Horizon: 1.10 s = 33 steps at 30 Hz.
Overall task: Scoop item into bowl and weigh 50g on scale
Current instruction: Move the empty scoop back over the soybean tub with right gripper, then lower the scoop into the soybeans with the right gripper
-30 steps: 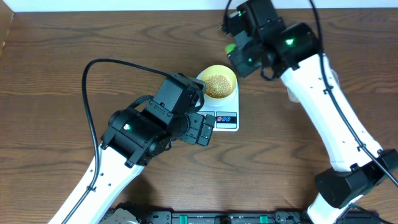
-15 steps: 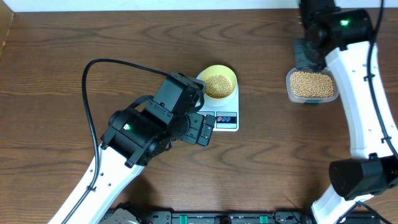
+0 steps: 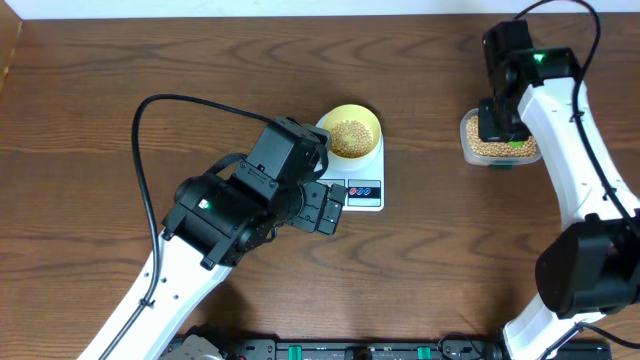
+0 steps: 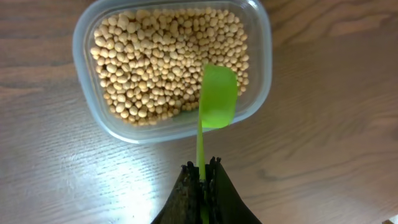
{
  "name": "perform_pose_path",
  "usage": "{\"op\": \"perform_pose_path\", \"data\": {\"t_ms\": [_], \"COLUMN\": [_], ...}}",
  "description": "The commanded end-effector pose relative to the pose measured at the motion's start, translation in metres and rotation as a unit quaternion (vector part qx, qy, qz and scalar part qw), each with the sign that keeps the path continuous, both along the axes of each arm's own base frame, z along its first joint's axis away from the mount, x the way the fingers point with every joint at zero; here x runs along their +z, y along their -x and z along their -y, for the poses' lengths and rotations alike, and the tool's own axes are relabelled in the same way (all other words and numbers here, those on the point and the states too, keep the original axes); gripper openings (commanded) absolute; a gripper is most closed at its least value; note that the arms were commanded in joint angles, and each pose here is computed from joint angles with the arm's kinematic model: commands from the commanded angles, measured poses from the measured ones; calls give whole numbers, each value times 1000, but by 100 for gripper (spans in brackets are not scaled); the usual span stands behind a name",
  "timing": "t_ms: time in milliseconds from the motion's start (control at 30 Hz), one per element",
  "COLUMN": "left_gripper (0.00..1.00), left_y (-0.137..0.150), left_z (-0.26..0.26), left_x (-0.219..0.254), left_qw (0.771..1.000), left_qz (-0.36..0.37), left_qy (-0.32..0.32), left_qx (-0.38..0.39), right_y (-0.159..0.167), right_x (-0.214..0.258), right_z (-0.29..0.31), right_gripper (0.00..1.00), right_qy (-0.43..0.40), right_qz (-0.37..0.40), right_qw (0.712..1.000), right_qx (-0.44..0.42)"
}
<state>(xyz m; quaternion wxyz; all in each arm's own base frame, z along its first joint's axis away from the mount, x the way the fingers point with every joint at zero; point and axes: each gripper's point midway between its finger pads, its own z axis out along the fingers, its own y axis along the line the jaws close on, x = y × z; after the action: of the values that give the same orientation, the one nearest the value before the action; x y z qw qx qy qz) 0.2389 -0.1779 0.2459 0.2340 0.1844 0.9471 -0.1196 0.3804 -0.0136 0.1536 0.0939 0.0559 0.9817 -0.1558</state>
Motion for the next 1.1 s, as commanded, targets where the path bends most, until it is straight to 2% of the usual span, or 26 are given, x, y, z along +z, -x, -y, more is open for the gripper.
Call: {"op": "perform_pose_path", "data": {"t_ms": [0, 467, 767, 1067], "left_gripper": [100, 100, 100, 100], "left_y": [-1, -1, -1, -1], "left_z": [-1, -1, -1, -1], "left_x": [9, 9, 9, 9], "left_qw": [1000, 1000, 1000, 1000], "left_qz": [13, 13, 13, 13], "left_qy": [7, 6, 6, 6], "left_qx": [0, 0, 0, 0], "right_y": [-1, -8, -7, -12], "right_x": [-13, -50, -63, -61], "right_z": [4, 20, -15, -10], "right_gripper": [1, 1, 1, 1], "right_qy": [7, 7, -124, -238], "right_qz": [3, 25, 14, 25], "right_qw": [1000, 999, 992, 970], "right_qx": [-15, -36, -27, -49]}}
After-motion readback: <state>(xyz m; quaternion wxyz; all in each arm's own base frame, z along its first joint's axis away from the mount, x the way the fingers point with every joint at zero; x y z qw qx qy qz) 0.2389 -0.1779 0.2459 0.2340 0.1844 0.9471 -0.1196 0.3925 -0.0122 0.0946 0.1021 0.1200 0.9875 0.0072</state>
